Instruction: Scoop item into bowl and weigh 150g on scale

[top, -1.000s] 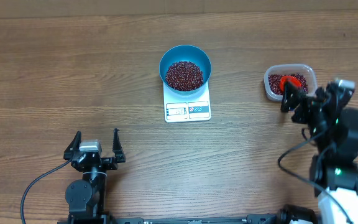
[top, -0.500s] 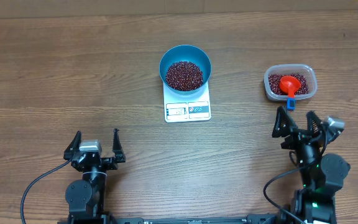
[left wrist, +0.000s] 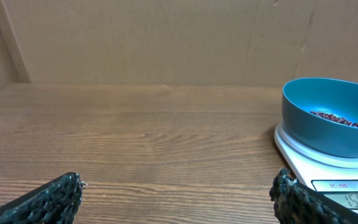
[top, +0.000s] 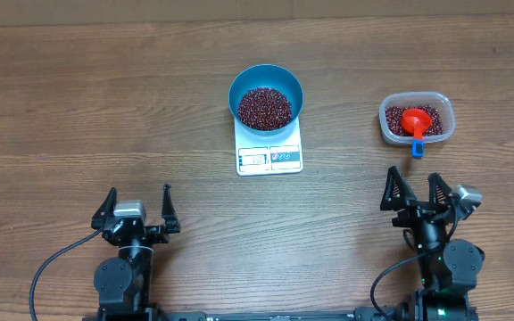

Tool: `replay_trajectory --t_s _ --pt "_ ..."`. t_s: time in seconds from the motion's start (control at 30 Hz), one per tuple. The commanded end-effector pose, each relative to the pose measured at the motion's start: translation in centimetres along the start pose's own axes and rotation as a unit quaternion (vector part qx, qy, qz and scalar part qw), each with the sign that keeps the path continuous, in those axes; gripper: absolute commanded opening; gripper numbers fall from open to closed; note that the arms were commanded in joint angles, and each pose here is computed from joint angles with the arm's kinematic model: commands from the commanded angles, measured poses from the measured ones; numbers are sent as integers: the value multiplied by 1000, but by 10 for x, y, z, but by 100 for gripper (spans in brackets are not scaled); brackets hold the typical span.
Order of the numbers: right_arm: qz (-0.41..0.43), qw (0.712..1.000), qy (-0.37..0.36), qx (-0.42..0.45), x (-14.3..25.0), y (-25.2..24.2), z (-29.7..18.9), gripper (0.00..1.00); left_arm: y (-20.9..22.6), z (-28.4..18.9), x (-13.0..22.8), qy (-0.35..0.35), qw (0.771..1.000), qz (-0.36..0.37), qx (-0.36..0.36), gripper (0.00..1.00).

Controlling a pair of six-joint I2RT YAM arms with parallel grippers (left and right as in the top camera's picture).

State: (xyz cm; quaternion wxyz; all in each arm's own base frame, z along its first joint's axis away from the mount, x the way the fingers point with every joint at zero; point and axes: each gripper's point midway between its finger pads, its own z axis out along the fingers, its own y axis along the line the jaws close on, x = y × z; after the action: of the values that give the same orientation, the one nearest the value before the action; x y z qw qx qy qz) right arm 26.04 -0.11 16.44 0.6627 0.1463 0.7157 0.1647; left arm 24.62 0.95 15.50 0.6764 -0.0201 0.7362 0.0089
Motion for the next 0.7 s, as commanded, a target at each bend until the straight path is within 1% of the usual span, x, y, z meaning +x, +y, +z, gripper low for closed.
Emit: replay_trajectory --t_s 0.0,0.3,0.5,0.67 --pt "2 1000 -6 22 2 -7 -2 100 -1 0 -1 -3 1000 11 5 99" --pt "-5 999 -2 51 8 -16 -10 100 -1 0 -1 -4 1000 11 5 100" --pt "-60 997 -34 24 -7 -3 -15 100 -1 0 -1 -3 1000 11 5 100" --pt "-76 997 -30 16 -4 1 -14 100 -1 0 -1 -3 1000 11 5 99"
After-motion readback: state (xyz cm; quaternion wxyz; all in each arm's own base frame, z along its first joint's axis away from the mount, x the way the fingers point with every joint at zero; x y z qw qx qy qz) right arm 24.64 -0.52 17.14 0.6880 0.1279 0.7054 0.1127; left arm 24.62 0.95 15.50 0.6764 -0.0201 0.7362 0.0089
